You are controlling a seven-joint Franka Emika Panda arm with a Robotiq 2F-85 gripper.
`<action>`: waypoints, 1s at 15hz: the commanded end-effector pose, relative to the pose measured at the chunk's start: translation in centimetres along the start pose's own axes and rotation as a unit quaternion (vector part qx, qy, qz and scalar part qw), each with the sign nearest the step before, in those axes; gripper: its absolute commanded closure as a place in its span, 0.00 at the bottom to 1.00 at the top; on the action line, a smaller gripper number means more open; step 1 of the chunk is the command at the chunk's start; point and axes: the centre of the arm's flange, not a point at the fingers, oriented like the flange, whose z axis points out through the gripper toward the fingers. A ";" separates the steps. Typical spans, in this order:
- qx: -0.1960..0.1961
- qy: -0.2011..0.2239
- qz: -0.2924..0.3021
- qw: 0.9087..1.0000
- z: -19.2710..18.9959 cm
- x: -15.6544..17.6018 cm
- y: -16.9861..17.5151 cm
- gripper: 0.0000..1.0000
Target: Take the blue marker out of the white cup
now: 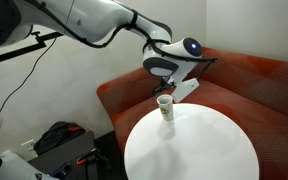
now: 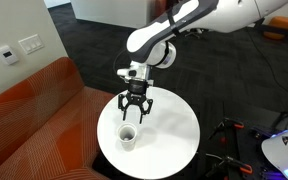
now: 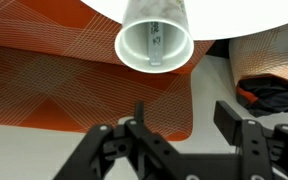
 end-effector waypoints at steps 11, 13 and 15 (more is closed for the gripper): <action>0.046 -0.036 -0.038 0.998 3.4 -1.2 3.6 0.33; 0.049 -0.044 -0.039 0.997 3.7 -1.5 4.0 0.38; 0.053 -0.052 -0.037 0.997 4.0 -1.5 4.3 0.43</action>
